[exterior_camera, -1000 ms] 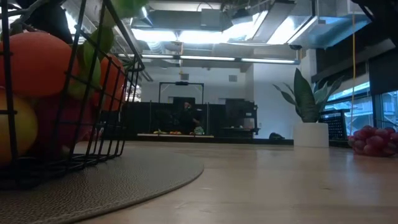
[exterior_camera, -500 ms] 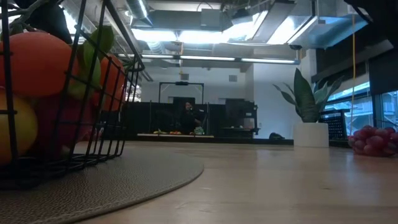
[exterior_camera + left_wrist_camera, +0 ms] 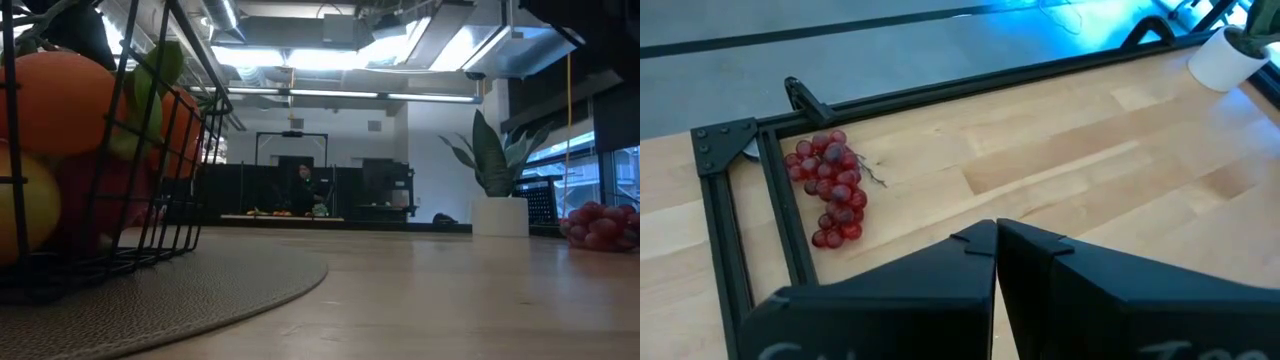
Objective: Build produce basket
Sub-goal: Put the green leaf lettuce into the black wire basket, then put the right violet grapes into the black wire basket
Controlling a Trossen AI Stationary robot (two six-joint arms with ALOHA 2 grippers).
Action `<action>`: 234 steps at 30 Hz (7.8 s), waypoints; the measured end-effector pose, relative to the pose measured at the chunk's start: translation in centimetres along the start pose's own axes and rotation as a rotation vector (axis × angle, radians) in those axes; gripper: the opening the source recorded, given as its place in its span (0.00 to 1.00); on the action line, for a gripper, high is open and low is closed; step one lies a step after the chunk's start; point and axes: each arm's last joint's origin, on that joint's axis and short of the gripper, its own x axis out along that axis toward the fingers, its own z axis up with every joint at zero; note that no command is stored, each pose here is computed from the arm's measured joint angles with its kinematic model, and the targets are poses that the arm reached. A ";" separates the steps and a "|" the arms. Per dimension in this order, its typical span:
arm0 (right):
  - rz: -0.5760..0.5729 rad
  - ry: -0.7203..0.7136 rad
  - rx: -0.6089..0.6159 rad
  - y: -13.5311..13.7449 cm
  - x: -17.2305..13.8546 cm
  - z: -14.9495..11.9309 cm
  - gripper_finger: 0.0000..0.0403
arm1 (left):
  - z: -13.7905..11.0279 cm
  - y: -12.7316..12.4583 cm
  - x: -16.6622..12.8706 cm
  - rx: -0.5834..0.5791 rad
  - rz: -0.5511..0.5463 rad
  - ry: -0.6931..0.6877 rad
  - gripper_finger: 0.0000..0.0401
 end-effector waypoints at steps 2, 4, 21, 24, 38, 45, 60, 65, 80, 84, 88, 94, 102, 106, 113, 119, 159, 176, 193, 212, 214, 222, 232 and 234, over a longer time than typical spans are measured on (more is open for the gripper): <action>0.032 -0.009 -0.003 0.2 0.6 -1.1 0.00 | 0.0 0.0 0.0 0.000 0.000 0.000 0.00; 0.066 -0.023 -0.006 0.6 1.2 -2.0 0.00 | 0.0 0.0 0.0 0.000 0.000 0.000 0.00; 0.164 0.081 -0.136 2.2 3.4 -8.2 0.00 | 0.0 0.0 0.0 0.000 0.000 0.000 0.00; 0.163 0.124 -0.153 2.1 3.4 -8.6 0.00 | 0.0 0.0 0.0 0.000 0.000 -0.001 0.00; 0.096 0.137 -0.223 -0.6 2.2 -7.4 0.00 | 0.0 0.0 0.0 0.001 0.000 -0.001 0.00; 0.063 0.117 -0.269 -2.4 1.1 -5.8 0.00 | 0.0 0.0 0.0 0.007 0.001 0.000 0.00; -0.001 0.179 -0.423 -5.3 -0.5 -5.0 0.00 | -0.3 -0.2 -0.4 0.139 -0.151 0.167 0.00; -0.019 0.172 -0.435 -5.9 -1.1 -4.3 0.00 | 1.9 0.0 -2.8 0.224 -0.225 0.074 0.00; -0.141 0.180 -0.455 -8.9 -2.5 -3.9 0.00 | 3.4 -0.2 -6.0 0.383 -0.660 0.192 0.00; -0.173 0.197 -0.460 -9.1 -2.3 -4.5 0.00 | 3.2 -0.4 -6.2 0.380 -0.759 0.258 0.00; -0.188 0.207 -0.458 -9.2 -2.3 -4.8 0.00 | 3.0 -0.5 -6.5 0.385 -0.874 0.333 0.00; -0.189 0.216 -0.452 -9.3 -2.2 -5.2 0.00 | 2.9 -1.7 -6.3 0.396 -1.034 0.416 0.00; -0.242 0.227 -0.454 -9.6 -2.3 -5.2 0.00 | 1.5 -3.1 -4.0 0.425 -1.067 0.508 0.00; -0.245 0.232 -0.432 -9.7 -2.4 -5.3 0.00 | 0.3 -3.7 -2.4 0.502 -1.032 0.512 0.00; -0.247 0.241 -0.424 -9.7 -2.4 -5.3 0.00 | -0.9 -4.4 -0.3 0.660 -0.835 0.427 0.00; -0.248 0.239 -0.405 -9.7 -2.4 -5.4 0.00 | -1.3 -4.5 0.2 0.610 -0.749 0.435 0.00; -0.144 0.375 -0.413 -8.3 -2.3 -6.4 0.31 | -2.8 -4.4 1.1 0.615 -0.698 0.508 0.00; -0.139 0.414 -0.485 -5.8 -2.4 -4.3 0.31 | -2.7 -4.3 1.2 0.639 -0.667 0.472 0.00; -0.242 0.629 -0.455 -3.3 -6.6 1.4 0.31 | 0.8 -3.9 -0.6 0.651 -0.451 0.150 0.00; -0.369 1.168 0.106 3.8 -13.1 2.7 0.31 | 1.7 -3.2 -1.1 0.434 -0.264 0.079 0.00; -0.416 1.252 0.206 4.6 -13.8 2.3 0.31 | 1.7 -3.2 -1.1 0.410 -0.263 0.083 0.00; -0.453 1.368 0.345 7.4 -13.9 0.8 0.31 | 1.7 -3.2 -1.1 0.334 -0.263 0.098 0.00; -0.578 1.494 0.476 9.9 -17.2 -1.3 0.31 | 1.6 -3.3 -1.1 0.291 -0.286 0.128 0.00; -0.668 1.515 0.528 10.2 -18.9 -1.7 0.31 | 1.5 -3.4 -1.1 0.293 -0.299 0.145 0.00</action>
